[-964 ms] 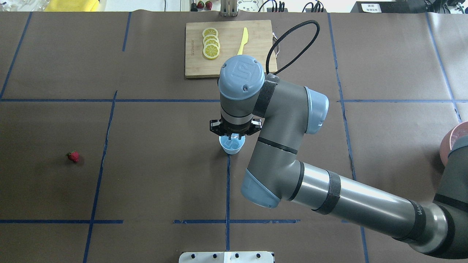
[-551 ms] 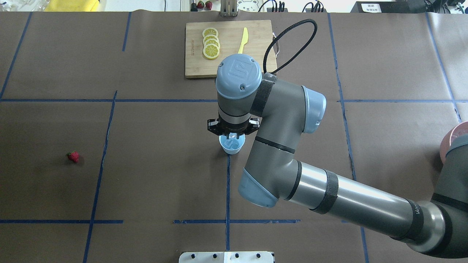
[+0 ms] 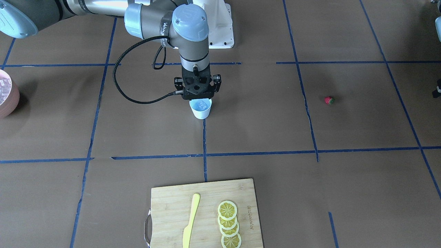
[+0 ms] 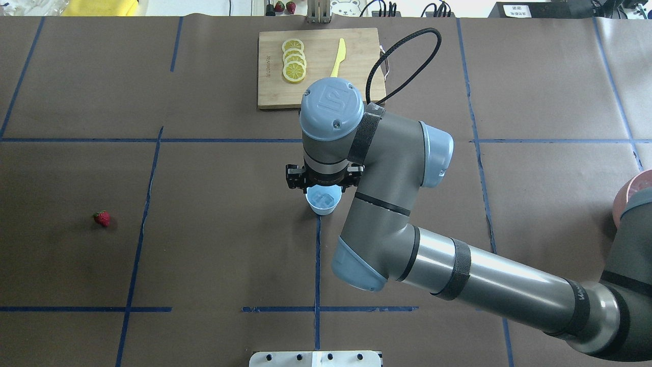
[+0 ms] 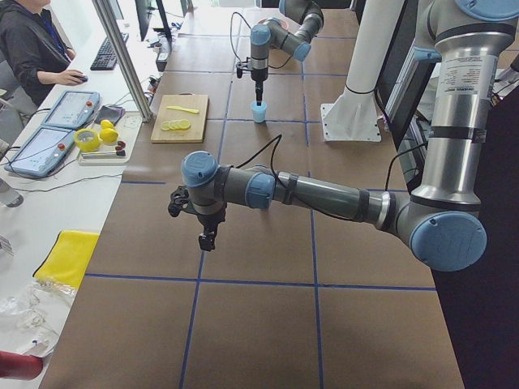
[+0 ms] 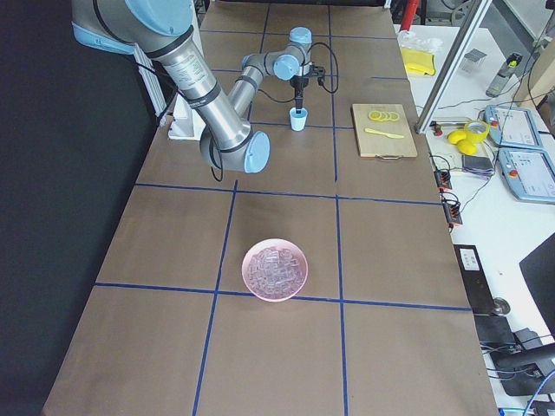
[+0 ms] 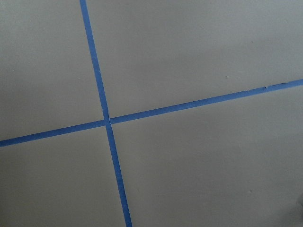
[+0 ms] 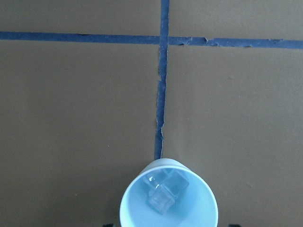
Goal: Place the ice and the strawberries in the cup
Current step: 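Lower the left gripper onto the red strawberry while the right gripper withdraws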
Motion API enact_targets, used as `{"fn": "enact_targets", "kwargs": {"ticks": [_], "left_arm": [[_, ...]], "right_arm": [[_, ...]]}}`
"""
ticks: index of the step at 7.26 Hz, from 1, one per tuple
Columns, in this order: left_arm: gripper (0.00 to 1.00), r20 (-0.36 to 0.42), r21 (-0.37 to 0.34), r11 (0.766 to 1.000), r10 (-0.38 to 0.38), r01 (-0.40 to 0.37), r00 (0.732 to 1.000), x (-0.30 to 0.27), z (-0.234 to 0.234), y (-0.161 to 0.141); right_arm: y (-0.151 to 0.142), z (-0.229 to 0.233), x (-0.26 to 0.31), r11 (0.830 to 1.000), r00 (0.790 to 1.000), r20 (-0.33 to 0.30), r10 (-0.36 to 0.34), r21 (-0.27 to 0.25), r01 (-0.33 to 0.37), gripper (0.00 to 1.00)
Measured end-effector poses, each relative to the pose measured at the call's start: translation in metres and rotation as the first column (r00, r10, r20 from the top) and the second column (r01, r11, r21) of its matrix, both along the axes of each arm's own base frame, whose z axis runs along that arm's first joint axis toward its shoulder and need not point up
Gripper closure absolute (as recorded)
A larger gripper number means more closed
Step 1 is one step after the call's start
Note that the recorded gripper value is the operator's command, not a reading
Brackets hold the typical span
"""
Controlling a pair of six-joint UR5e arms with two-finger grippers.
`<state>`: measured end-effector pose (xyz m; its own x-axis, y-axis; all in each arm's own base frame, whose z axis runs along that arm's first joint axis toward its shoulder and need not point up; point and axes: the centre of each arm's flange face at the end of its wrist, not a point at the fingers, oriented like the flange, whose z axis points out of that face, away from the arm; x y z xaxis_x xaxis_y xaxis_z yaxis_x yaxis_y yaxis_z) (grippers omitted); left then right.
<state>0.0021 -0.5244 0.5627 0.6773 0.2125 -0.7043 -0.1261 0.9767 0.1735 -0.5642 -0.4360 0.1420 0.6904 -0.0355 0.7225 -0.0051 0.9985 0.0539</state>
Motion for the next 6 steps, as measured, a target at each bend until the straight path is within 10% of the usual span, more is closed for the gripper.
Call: {"fn": "enact_targets", "kwargs": {"ticks": [6], "left_arm": [[0.0, -0.045, -0.06, 0.99, -0.132, 0.129, 0.99, 0.118, -0.043, 0.02]], "right_arm": [[-0.035, 0.039, 0.153, 0.998, 0.995, 0.075, 0.064, 0.019, -0.066, 0.0]]}}
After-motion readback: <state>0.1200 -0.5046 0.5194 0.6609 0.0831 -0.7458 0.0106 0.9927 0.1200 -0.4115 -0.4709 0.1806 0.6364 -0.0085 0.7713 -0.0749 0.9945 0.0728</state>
